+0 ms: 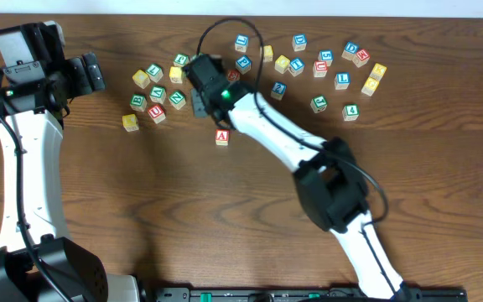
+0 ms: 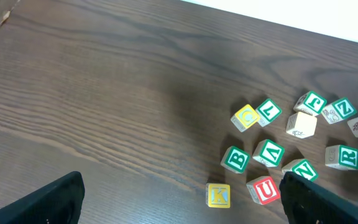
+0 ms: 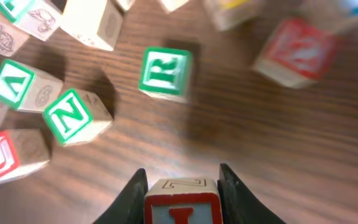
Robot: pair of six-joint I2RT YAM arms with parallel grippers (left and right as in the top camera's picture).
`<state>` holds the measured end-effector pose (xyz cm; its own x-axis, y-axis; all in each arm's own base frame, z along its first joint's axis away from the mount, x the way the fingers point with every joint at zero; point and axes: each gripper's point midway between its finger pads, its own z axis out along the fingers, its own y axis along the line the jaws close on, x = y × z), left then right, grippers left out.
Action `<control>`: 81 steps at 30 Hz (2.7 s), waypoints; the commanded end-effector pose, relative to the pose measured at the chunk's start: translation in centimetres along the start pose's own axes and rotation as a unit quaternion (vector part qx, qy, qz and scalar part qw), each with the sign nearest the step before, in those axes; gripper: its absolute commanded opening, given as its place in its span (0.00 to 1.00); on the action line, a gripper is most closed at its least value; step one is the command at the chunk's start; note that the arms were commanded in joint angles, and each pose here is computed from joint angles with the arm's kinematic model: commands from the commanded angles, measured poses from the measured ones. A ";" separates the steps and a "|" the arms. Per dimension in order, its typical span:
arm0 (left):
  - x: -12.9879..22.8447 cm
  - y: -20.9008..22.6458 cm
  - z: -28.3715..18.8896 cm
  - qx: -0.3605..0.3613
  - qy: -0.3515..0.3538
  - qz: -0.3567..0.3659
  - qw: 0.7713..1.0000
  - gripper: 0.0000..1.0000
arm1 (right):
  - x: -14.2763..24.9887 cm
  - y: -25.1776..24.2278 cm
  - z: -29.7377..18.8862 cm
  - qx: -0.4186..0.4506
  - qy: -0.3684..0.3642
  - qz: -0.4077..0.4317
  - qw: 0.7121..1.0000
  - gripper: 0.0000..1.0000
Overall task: Spell out AI2
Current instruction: 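Place the I block to the right of the A block and release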
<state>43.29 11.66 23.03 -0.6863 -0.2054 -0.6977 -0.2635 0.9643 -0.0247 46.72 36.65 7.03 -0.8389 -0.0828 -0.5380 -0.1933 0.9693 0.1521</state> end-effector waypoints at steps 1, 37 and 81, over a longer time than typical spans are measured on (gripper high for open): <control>-1.0 -0.1 -0.7 0.000 -0.013 0.004 1.000 0.99 | -3.6 -1.8 -5.7 0.004 -0.028 0.013 1.000 0.23; -1.0 -0.1 -0.7 0.000 -0.013 0.004 1.000 0.99 | 9.8 -8.6 -0.6 0.081 0.155 0.124 0.977 0.28; -1.0 -0.1 -0.7 0.000 -0.013 0.004 1.000 0.99 | 11.8 -12.6 -3.7 0.064 0.229 0.084 0.968 0.21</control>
<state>43.29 11.66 23.03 -0.6863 -0.2054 -0.6977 -0.2635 0.9643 -0.0247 37.70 22.31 2.07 -0.9946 0.0289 -0.1000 0.0219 0.9973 0.0706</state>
